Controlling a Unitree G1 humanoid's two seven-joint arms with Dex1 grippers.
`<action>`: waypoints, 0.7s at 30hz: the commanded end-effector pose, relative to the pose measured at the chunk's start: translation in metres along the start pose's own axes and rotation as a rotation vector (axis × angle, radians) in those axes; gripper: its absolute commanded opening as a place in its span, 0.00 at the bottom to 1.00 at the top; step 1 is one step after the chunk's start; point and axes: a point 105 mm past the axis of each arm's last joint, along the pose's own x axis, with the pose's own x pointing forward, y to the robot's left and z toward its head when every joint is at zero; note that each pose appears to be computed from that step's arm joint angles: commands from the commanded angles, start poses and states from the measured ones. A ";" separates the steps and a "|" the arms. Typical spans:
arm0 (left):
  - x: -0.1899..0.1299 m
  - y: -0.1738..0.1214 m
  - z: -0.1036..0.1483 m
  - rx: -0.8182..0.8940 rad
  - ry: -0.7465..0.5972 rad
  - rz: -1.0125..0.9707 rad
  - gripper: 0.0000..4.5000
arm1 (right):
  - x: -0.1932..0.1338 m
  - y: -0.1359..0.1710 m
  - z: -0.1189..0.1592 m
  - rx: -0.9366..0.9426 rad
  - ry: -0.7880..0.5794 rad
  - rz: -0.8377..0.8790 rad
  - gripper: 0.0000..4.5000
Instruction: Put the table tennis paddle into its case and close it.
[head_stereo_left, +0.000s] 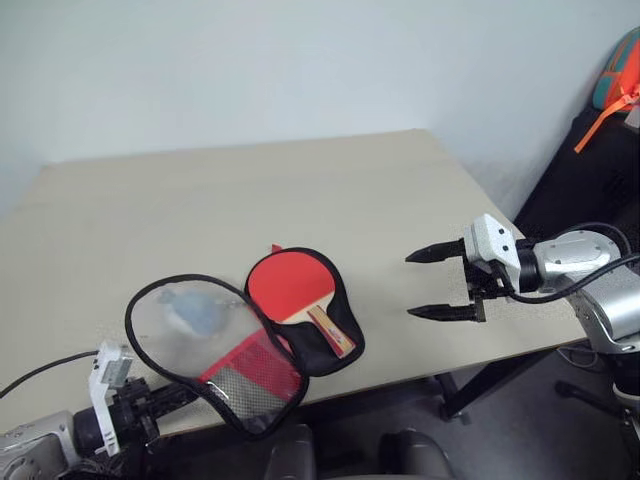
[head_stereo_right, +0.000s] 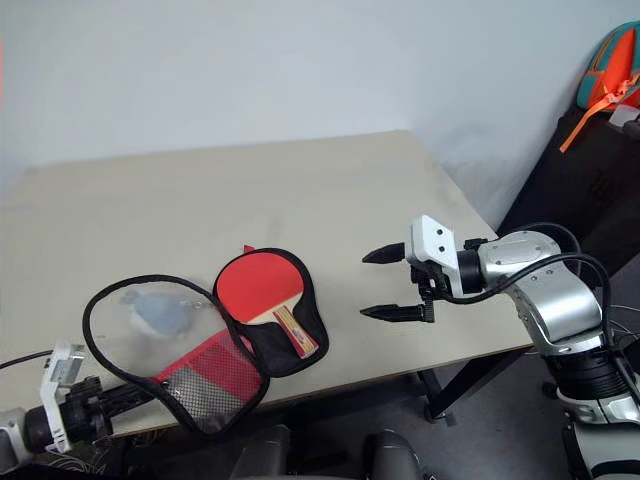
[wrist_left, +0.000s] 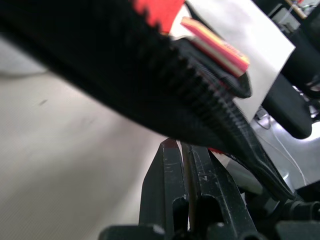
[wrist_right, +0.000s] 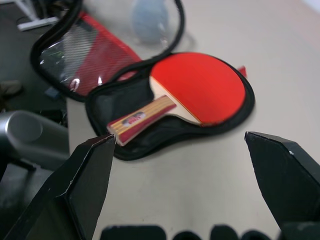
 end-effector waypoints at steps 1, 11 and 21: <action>0.017 -0.016 0.020 0.038 -0.036 -0.081 0.01 | -0.010 -0.003 0.009 -0.126 -0.005 0.013 1.00; 0.083 -0.073 0.072 0.126 -0.148 -0.296 0.01 | -0.008 -0.010 0.007 -0.157 -0.009 0.011 1.00; 0.131 -0.076 0.072 0.106 -0.165 -0.262 0.01 | -0.014 -0.008 0.010 -0.141 -0.012 0.034 1.00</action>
